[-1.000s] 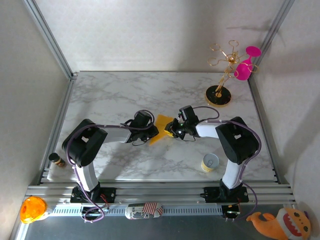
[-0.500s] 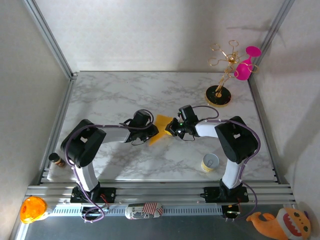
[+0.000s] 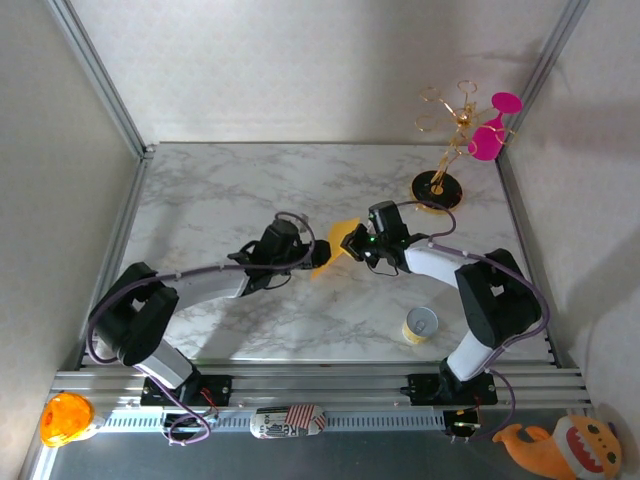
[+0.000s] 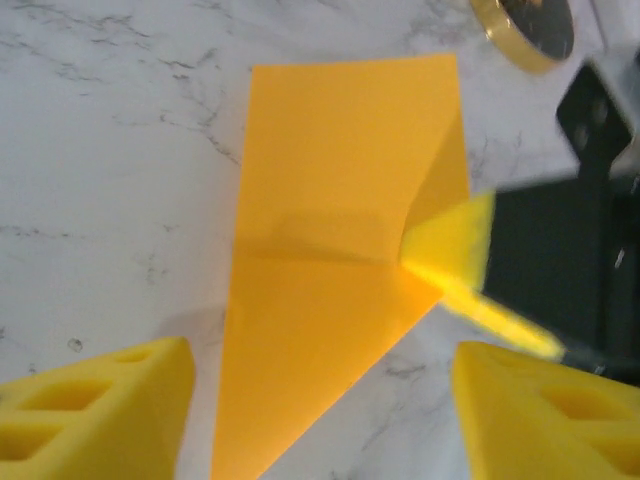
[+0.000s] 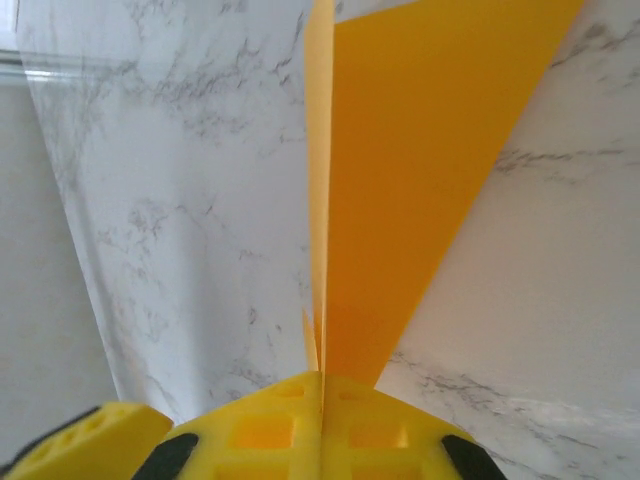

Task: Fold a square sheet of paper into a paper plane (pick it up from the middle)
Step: Fold the wing for the fifth time at the center of the table.

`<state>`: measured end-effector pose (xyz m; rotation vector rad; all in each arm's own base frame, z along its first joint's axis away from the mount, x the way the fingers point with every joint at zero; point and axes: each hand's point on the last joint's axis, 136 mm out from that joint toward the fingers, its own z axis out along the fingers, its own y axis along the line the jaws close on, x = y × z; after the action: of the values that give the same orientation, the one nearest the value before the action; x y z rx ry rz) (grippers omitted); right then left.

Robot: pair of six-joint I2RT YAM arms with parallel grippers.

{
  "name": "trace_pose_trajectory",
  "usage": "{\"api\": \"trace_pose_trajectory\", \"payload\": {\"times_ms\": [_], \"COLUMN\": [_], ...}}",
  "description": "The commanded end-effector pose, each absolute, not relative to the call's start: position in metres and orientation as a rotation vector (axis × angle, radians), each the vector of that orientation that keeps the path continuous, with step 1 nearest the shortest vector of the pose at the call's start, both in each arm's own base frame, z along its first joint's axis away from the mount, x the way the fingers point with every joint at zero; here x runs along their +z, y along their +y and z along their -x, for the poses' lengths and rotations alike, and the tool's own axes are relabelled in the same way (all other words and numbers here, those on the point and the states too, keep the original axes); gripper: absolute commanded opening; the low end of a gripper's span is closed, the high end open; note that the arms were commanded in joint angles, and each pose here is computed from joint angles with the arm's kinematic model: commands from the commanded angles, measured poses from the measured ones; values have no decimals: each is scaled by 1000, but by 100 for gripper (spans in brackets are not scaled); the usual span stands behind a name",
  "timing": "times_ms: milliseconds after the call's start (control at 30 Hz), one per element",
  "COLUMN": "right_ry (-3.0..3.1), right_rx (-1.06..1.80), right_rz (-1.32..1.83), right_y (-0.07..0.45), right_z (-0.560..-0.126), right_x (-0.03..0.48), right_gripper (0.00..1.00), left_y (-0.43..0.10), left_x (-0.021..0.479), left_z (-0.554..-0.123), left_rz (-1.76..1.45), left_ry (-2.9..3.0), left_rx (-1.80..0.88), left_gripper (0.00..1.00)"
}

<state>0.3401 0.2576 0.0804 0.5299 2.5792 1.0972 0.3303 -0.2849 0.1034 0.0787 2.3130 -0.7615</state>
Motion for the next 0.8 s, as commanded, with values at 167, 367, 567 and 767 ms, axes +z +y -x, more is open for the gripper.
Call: {"api": "trace_pose_trajectory", "payload": {"times_ms": [167,367,567,767], "right_ry": [2631,2659,2676,2689], "right_rx": [1050,1092,1128,1154], "right_rz": [-645,-678,-711,-741], "right_y": [243,245,245,244], "right_z": [-333,-328,-324,-323], "right_x": [73,71,69,69], "right_gripper": [0,1,1,3], "left_y": [-304,-324,-331,-329], "left_x": [106,77,66,57], "left_z": [-321,-315,-318,-319], "left_rz": [-532,-754,-815,-831], "left_ry": [2067,2046,1999,1978], "left_rx": [-470,-395,-340,-276], "left_gripper": [75,67,61,51]}}
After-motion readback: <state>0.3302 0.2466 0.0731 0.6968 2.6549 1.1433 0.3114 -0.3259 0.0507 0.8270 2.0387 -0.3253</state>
